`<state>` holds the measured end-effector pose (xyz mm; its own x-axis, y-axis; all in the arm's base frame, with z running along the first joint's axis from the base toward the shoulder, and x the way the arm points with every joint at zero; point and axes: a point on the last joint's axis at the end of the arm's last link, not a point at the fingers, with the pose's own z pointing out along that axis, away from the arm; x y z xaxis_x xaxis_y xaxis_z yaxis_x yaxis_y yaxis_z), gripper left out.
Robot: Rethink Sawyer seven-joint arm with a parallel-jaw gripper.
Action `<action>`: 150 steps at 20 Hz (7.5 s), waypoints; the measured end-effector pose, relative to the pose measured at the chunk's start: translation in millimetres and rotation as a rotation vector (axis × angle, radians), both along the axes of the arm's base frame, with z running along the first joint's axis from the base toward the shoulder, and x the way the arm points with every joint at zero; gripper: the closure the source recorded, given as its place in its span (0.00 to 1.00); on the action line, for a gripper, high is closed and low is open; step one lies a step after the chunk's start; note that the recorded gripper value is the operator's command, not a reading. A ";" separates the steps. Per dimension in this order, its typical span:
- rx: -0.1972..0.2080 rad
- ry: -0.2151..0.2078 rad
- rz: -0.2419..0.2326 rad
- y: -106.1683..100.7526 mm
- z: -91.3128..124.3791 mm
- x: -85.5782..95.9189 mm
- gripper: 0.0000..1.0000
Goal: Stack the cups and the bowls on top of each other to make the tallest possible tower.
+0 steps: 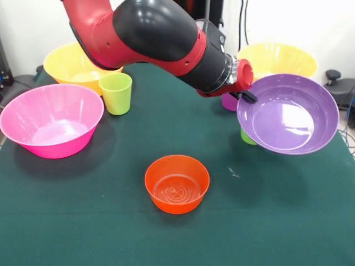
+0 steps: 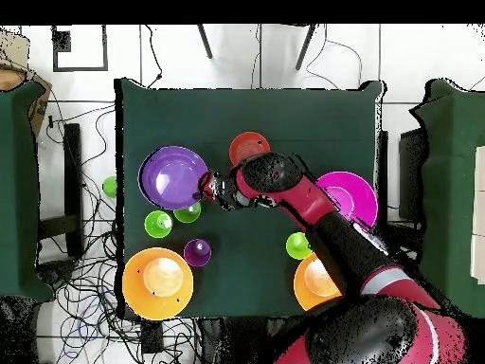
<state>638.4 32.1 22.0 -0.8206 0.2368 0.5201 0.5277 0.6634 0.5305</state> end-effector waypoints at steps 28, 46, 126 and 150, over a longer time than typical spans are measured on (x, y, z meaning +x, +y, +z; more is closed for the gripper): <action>-0.305 -0.347 0.140 -61.5 21.2 52.6 1.00; -0.282 -0.332 0.126 -85.8 33.7 66.7 1.00; -0.097 -0.255 0.110 -153.4 -15.7 63.1 1.00; -0.133 -0.341 0.147 -170.8 -15.9 84.6 1.00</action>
<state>723.0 -138.6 6.1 -0.9712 0.1513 0.1841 0.2304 0.7936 0.5632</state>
